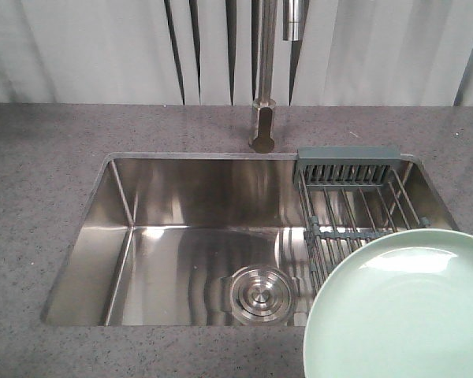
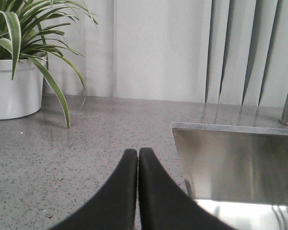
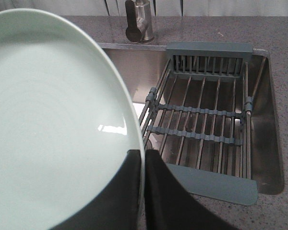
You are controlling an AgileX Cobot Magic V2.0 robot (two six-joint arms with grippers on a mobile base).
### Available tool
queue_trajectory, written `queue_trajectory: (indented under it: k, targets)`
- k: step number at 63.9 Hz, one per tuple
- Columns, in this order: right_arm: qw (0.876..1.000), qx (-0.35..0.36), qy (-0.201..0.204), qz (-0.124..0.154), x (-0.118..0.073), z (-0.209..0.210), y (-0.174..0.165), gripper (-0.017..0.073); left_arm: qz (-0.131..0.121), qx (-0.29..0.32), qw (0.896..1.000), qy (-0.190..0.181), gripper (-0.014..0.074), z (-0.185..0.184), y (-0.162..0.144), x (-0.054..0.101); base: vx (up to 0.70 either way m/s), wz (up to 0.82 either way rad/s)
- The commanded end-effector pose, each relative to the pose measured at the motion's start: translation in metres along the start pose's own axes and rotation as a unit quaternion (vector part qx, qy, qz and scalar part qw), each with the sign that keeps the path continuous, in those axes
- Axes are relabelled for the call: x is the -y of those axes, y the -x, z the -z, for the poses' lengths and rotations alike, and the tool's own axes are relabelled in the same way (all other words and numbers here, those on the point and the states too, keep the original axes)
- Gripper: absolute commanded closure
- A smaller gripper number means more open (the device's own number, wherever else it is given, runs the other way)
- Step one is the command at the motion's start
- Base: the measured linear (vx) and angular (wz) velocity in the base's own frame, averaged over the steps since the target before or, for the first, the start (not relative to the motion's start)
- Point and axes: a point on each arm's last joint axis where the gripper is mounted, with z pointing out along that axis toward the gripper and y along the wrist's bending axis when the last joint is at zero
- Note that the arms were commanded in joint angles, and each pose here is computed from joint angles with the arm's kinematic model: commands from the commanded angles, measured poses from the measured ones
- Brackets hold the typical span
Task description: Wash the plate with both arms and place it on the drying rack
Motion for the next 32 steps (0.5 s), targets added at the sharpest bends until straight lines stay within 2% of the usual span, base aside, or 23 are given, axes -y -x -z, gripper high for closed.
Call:
queue_trajectory:
  k: [1, 32]
  targets:
    - [0.999, 0.044, 0.003, -0.001, -0.0015, 0.0027, 0.0131, 0.0561, 0.005, 0.033, 0.999, 0.0, 0.0599, 0.0007, 0.0001, -0.0008, 0.05, -0.03]
    - [0.999, 0.044, 0.003, -0.001, -0.0015, 0.0027, 0.0131, 0.0561, 0.005, 0.033, 0.999, 0.0, 0.0599, 0.0007, 0.0001, -0.0008, 0.05, -0.02]
